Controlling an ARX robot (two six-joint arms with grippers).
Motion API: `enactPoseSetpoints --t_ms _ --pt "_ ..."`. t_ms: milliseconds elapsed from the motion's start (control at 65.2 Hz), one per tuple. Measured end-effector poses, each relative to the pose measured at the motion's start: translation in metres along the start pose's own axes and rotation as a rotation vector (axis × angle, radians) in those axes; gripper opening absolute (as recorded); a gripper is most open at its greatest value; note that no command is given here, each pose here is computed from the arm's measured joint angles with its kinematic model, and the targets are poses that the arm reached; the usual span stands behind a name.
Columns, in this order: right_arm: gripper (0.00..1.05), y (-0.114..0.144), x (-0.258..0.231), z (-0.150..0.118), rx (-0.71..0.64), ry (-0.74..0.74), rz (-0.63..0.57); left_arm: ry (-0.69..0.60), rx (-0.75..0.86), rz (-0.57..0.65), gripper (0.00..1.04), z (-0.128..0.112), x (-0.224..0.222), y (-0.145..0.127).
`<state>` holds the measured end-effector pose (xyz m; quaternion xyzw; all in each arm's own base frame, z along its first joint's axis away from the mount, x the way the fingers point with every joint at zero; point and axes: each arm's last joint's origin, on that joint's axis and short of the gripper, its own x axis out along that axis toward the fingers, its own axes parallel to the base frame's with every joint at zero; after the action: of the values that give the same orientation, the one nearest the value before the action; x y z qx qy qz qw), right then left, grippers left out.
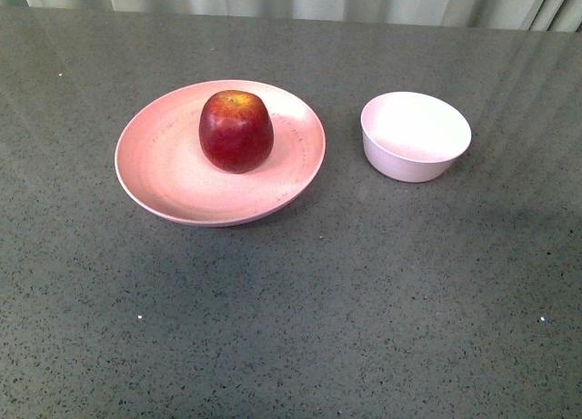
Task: Move apple from plate to bowl
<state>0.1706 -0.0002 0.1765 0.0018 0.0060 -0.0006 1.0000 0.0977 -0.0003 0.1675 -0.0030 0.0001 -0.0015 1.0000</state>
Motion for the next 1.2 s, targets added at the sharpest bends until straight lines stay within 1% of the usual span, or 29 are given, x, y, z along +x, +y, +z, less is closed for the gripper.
enactPoseSetpoints --t_ms 215,291,674,1195 --pt "0.02 0.0 -0.016 -0.008 0.0 -0.018 0.0 0.0 0.0 0.0 0.96 0.0 0.0 0.0" --pt "0.02 0.0 -0.021 -0.014 0.0 0.005 0.001 0.0 0.0 0.0 0.96 0.0 0.0 0.0" --pt "0.02 0.0 -0.039 -0.005 0.0 -0.028 0.0 0.0 0.0 0.0 0.96 0.0 0.0 0.0" --pt "0.02 0.0 -0.056 -0.003 0.0 -0.035 0.0 0.0 0.0 0.0 0.96 0.0 0.0 0.0"
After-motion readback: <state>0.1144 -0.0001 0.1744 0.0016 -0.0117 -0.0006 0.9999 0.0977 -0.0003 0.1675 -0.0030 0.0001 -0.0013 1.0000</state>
